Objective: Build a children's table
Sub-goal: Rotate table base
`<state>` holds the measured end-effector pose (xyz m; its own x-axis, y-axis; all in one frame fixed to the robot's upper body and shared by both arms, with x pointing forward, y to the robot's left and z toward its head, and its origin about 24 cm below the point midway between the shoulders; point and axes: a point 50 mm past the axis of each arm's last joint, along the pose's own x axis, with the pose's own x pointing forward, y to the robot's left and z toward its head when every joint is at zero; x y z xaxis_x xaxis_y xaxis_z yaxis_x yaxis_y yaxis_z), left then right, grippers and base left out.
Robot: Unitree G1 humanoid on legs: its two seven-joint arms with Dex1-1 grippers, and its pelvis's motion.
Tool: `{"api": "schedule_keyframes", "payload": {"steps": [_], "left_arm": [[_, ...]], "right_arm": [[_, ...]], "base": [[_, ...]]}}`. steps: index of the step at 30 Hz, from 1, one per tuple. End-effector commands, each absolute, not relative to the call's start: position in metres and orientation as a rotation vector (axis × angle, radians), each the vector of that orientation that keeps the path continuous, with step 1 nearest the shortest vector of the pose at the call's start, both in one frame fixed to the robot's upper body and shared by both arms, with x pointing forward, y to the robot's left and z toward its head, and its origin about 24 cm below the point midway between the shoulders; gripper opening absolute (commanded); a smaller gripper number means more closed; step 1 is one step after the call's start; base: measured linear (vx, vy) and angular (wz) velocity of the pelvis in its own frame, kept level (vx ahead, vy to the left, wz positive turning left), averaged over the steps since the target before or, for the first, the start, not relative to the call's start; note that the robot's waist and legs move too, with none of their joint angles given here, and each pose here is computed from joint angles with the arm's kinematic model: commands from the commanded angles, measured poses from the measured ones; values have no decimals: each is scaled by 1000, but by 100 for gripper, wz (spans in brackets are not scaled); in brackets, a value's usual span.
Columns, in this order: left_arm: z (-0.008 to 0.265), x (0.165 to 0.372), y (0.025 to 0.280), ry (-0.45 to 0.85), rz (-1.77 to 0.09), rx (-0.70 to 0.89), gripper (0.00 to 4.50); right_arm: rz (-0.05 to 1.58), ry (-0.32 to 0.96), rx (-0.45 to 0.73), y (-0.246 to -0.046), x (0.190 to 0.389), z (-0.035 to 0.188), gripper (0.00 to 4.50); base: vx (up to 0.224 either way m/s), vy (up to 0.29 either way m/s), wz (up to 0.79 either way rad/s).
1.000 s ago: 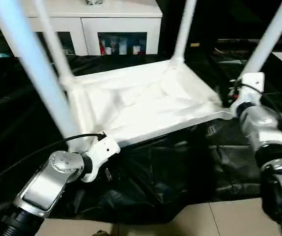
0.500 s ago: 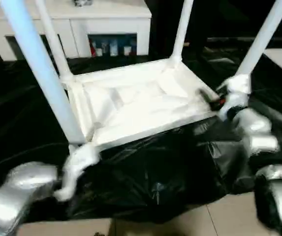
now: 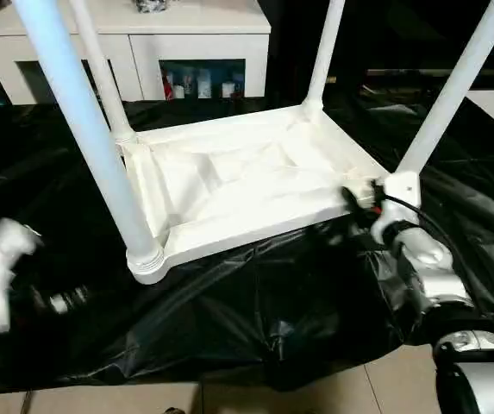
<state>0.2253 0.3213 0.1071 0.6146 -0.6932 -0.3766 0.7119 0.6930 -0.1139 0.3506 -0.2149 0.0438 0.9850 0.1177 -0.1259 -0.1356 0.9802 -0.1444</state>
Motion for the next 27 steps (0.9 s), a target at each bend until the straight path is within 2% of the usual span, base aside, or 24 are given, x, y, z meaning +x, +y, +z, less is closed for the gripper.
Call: {"api": "schedule_keyframes", "payload": {"steps": [1, 2, 5, 10, 14, 18, 21, 22, 24, 26, 27], "left_arm": [[114, 227, 323, 362, -815, 49, 447], [121, 233, 323, 296, -822, 36, 447], [126, 240, 317, 234, -858, 17, 447], [125, 252, 309, 189, -866, 6, 447], [130, 262, 288, 97, -951, -53, 447], [137, 275, 265, -1, -1000, -104, 447], [140, 286, 240, -29, -1056, -113, 447], [140, 286, 240, -29, -1056, -113, 447], [145, 286, 221, -42, -1142, -111, 447], [145, 286, 221, -42, -1142, -111, 447], [149, 283, 210, -53, -1199, -114, 447]], "right_arm": [[77, 164, -164, -225, 346, 36, 311], [16, 216, -189, -237, 343, 30, 311], [-57, 244, -190, -249, 341, 29, 311], [-120, 249, -191, -253, 340, 28, 311], [-169, 262, -194, -254, 340, 26, 311], [-166, 305, -210, -251, 341, 22, 311], [-84, 351, -217, -236, 347, 19, 311], [-84, 351, -217, -236, 347, 19, 311], [-34, 362, -231, -226, 350, 18, 311], [-34, 362, -231, -226, 350, 18, 311], [-15, 361, -233, -221, 352, 19, 311]], "base": [[0, 0, 0], [0, 0, 0], [0, 0, 0], [0, 0, 0], [0, 0, 0], [0, 0, 0], [0, 0, 0], [0, 0, 0], [0, 0, 0], [0, 0, 0], [0, 0, 0]]}}
